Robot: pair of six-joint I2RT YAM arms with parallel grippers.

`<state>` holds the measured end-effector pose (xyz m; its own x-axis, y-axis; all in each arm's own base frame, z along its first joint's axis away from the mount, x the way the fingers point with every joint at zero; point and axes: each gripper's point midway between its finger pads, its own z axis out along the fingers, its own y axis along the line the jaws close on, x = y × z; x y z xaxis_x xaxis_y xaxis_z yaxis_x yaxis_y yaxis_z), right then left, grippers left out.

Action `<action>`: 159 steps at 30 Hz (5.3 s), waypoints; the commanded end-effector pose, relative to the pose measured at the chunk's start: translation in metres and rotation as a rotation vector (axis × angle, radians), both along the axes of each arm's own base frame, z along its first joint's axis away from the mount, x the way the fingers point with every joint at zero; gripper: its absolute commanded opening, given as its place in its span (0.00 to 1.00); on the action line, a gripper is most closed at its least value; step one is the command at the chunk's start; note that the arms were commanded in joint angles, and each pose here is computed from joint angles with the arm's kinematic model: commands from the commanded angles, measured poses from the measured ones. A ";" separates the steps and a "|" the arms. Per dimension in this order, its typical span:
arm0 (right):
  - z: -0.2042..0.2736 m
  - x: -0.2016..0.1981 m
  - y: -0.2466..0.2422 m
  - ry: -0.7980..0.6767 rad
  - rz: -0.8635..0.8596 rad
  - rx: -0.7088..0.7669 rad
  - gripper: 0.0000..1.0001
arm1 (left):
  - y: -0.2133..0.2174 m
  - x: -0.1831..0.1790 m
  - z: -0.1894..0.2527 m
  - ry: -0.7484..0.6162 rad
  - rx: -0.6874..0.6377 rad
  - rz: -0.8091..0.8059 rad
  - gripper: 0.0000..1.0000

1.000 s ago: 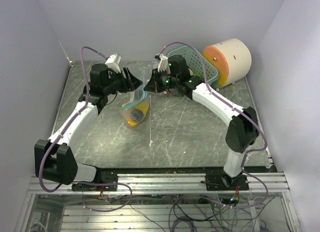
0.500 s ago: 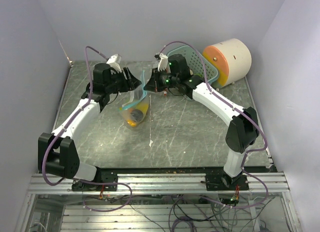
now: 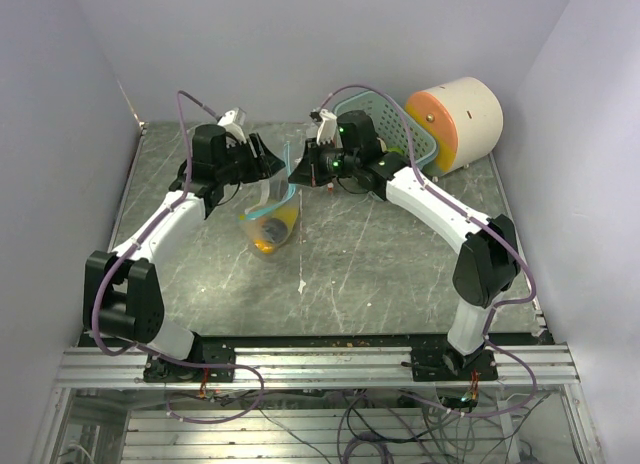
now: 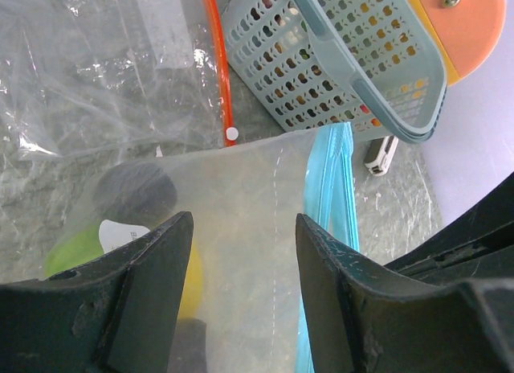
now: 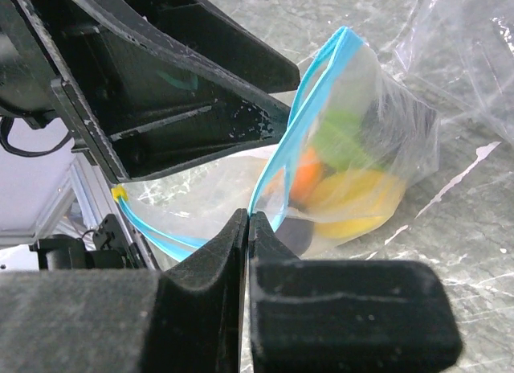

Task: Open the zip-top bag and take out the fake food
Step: Open the zipper of the food storage bag at the center of the board, then adjust the zipper food storage bag at the center of the board.

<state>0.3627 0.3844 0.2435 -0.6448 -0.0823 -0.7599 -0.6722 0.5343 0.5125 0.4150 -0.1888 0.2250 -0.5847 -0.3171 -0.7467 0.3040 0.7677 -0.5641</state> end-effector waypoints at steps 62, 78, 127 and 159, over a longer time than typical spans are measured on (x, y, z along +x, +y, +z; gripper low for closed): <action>0.032 0.012 -0.036 -0.043 -0.079 0.068 0.00 | -0.023 -0.010 -0.011 0.028 0.130 -0.013 0.62; 0.043 0.018 -0.051 -0.085 -0.093 0.050 0.00 | 0.001 -0.011 -0.026 0.060 0.166 0.068 0.40; -0.023 0.034 -0.013 0.012 -0.159 -0.123 0.00 | 0.012 -0.009 0.046 -0.047 0.131 0.081 0.07; -0.109 0.006 -0.014 0.090 -0.138 -0.019 0.08 | 0.087 -0.055 -0.023 0.121 0.187 0.251 0.70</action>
